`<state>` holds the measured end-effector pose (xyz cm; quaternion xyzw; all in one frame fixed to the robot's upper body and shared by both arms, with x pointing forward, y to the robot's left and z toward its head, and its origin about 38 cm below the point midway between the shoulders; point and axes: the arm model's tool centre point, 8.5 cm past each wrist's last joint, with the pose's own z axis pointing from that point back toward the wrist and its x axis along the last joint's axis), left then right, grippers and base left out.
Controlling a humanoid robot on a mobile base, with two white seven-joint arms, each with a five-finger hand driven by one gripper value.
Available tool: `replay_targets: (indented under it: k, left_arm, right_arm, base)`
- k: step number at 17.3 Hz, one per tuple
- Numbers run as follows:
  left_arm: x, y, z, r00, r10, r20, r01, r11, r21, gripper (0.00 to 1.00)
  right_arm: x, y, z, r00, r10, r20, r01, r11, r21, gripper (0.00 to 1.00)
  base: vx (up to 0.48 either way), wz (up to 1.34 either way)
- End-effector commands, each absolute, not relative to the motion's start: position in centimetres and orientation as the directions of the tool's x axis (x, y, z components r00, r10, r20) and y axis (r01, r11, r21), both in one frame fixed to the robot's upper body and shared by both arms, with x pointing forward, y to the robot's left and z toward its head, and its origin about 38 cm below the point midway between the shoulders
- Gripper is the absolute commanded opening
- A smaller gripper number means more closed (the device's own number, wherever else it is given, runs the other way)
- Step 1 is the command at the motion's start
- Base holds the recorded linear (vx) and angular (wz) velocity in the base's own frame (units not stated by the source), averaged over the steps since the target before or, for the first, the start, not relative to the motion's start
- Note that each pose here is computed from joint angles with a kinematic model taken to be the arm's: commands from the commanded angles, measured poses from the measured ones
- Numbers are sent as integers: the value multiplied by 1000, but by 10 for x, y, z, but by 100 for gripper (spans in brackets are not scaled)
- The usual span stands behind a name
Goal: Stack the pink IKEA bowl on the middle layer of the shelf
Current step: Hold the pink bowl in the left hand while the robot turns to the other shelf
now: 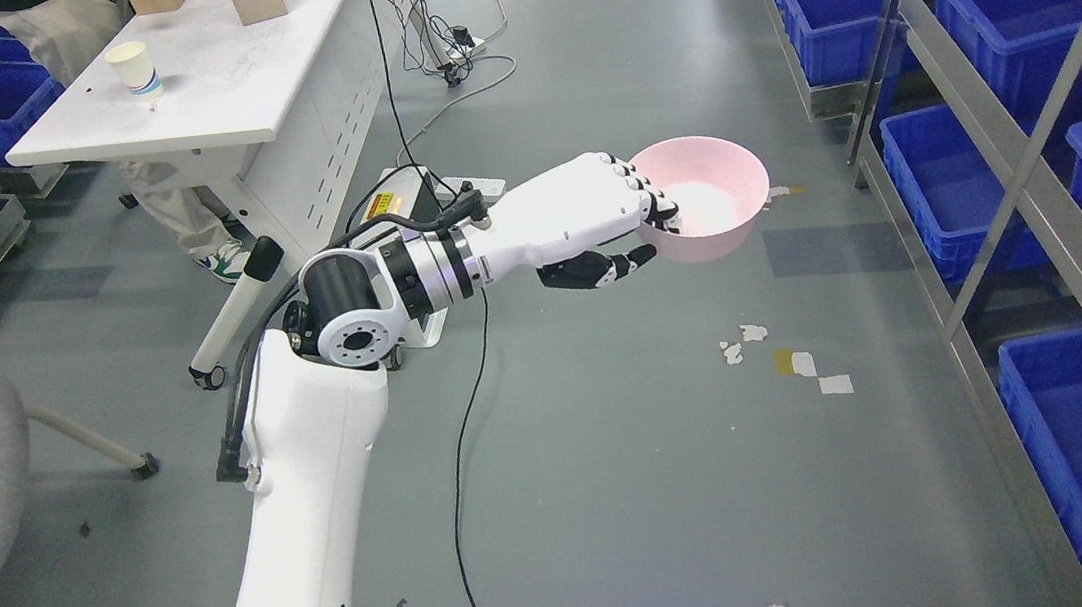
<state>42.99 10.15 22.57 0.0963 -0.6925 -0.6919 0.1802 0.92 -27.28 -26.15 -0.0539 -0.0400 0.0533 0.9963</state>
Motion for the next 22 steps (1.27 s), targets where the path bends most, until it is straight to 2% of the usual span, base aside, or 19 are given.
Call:
replay_targets:
  k: [1,14,22]
  left_arm:
    - [430,106,227,-915,-389,102,107,11,994,3]
    - [431,106,230,-916,-389,97,98,16,995,3]
    - [432,106,234,-918,-386,90,89,21,996,3]
  right_arm:
    - [0,-284,-261,992,112,66,-102,986,-128,100]
    - [0,-284,-261,992,112,66,-102,986,-128,100]
    - [0,-284,-261,992,112,66,-102,986,-128,100]
  base:
    - [403,35]
    - [429,30]
    - [314,12]
